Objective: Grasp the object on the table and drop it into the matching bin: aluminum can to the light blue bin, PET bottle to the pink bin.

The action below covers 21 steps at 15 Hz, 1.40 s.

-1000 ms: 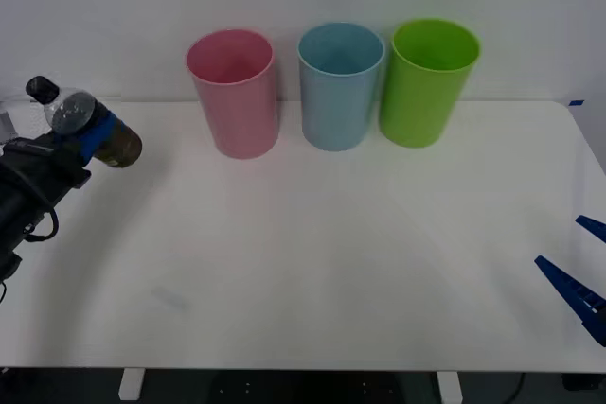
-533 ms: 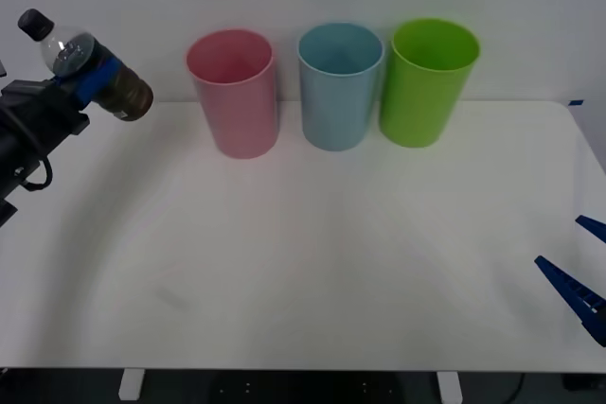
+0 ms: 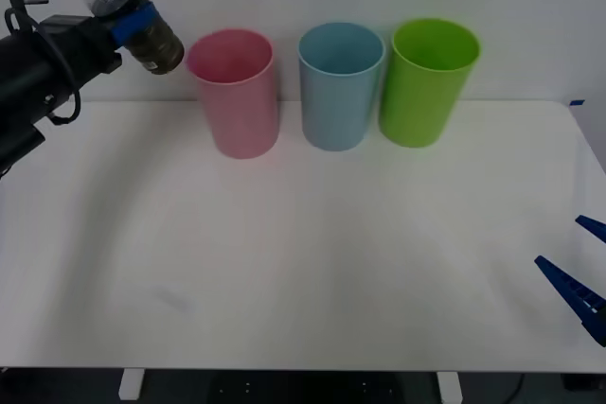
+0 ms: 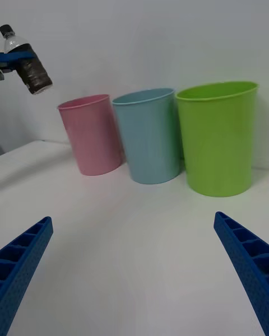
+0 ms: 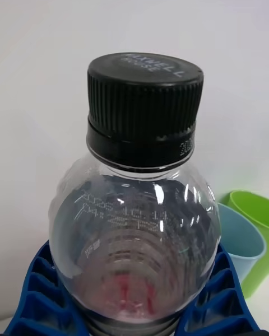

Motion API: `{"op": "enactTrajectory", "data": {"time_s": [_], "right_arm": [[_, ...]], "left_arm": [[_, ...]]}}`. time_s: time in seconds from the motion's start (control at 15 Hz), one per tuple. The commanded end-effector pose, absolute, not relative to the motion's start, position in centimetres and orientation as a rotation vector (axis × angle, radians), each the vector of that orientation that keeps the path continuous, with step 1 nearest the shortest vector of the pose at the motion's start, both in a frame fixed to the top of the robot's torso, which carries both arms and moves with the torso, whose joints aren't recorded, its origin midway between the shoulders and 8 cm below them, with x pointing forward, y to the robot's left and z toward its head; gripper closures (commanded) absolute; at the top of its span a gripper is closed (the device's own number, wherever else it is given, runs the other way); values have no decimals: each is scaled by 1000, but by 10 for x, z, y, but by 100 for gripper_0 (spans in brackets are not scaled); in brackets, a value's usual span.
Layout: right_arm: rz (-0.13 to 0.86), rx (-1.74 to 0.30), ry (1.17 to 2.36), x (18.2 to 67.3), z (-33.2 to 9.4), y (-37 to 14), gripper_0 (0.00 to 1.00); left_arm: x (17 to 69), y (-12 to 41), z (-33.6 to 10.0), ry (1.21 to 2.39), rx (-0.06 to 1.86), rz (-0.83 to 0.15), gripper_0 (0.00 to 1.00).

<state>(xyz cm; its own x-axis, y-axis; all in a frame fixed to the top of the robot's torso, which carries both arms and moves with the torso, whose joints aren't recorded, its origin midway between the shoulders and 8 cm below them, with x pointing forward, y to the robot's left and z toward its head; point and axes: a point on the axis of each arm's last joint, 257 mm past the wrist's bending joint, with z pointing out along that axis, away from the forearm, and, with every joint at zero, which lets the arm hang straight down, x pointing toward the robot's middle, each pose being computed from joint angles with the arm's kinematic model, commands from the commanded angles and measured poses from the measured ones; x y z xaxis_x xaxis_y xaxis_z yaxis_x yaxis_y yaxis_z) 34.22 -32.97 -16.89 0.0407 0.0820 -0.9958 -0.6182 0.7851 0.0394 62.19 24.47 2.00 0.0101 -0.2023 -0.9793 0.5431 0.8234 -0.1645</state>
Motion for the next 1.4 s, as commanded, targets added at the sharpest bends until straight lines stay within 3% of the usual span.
{"op": "enactTrajectory", "data": {"time_s": [0.07,0.67,1.27,1.33,1.4], "right_arm": [[567,-465,1441,342,-169,-330,0],[567,-465,1441,342,-169,-330,0],[567,-465,1441,342,-169,-330,0],[567,-465,1441,342,-169,-330,0],[567,-465,1441,342,-169,-330,0]], "left_arm": [[649,222,25,1488,342,-583,100],[688,158,26,1516,397,-510,100],[690,154,26,1505,418,-478,100],[690,153,25,1506,415,-482,91],[689,153,27,1501,414,-488,59]]}}
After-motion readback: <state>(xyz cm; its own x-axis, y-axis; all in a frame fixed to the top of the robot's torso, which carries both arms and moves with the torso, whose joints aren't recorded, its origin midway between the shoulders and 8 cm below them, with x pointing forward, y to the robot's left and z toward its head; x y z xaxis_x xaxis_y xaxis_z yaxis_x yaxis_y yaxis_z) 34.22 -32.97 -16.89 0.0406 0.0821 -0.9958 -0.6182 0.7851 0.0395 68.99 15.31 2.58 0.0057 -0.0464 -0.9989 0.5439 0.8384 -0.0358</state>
